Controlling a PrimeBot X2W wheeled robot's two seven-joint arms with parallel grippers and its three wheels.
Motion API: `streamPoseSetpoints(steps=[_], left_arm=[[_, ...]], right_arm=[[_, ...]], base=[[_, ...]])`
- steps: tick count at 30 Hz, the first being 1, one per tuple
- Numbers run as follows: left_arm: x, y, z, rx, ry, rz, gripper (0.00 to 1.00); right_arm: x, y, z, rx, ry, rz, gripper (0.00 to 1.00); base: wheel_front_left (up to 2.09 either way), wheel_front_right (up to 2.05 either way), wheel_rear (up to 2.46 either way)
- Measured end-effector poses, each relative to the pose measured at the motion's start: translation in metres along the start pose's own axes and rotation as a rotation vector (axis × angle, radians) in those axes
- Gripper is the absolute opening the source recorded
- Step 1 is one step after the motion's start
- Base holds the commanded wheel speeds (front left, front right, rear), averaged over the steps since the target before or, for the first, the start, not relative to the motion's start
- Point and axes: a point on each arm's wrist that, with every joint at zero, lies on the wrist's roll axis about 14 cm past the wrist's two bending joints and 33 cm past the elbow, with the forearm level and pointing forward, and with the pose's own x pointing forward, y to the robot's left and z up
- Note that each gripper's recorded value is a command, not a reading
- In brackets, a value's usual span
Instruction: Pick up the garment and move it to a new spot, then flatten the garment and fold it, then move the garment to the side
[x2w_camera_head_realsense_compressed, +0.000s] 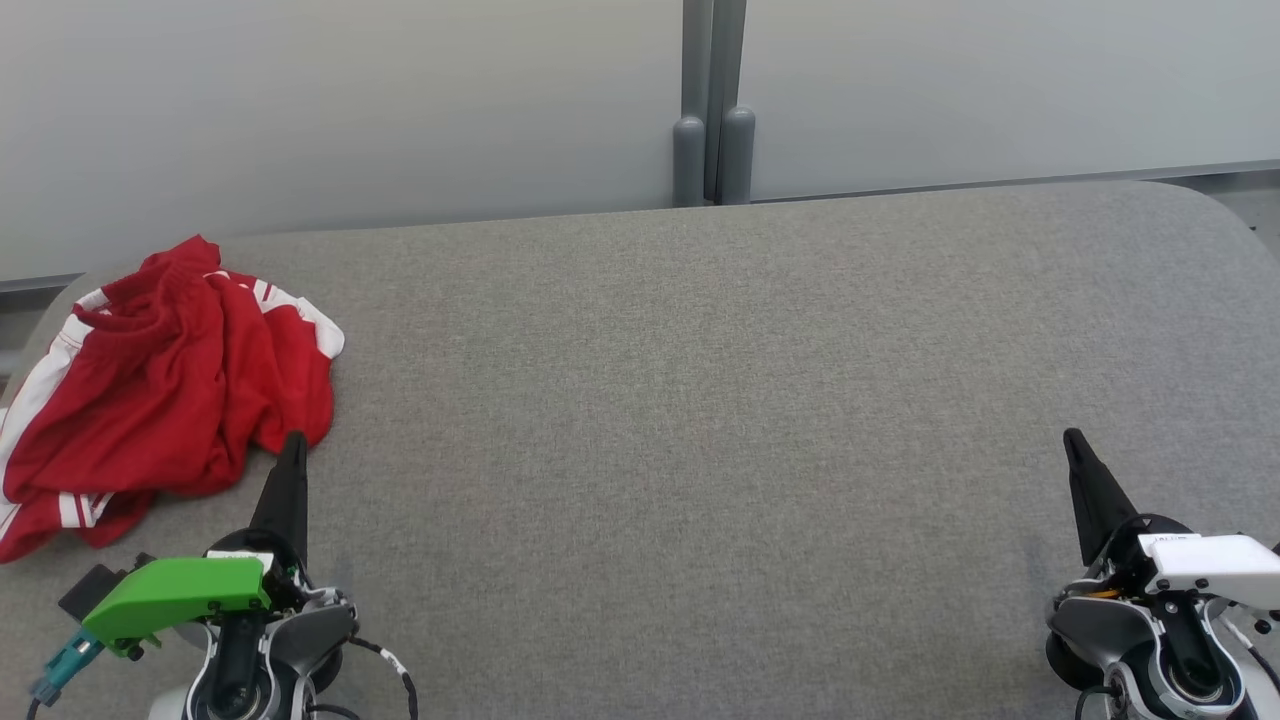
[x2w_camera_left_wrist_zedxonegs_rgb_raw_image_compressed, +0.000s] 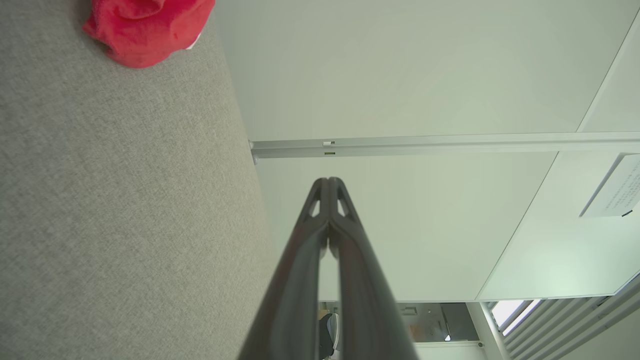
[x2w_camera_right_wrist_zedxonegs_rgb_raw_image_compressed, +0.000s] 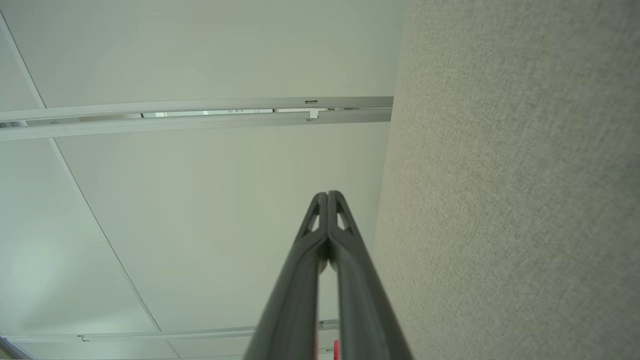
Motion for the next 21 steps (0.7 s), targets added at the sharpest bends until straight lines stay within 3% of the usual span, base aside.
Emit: streamPoseSetpoints(steps=[1,2,8,21], left_arm=[[0.000,0.000,0.000,0.000,0.000,0.000,0.00],[0.000,0.000,0.000,0.000,0.000,0.000,1.00],[-0.015,0.032,-0.002,-0.008,-0.002,0.092,1.00],[-0.017,0.022,-0.007,0.059,-0.016,0.065,1.00]], right_arm=[[0.000,0.000,0.000,0.000,0.000,0.000,0.00],[0.000,0.000,0.000,0.000,0.000,0.000,1.00],[-0.013,-0.029,-0.004,0.017,-0.003,-0.084,1.00],[-0.013,-0.022,-0.008,-0.062,-0.019,-0.067,1.00]], base=[[0.00,0.00,0.00],[0.00,0.00,0.00],[0.00,0.00,0.00],[0.00,0.00,0.00]])
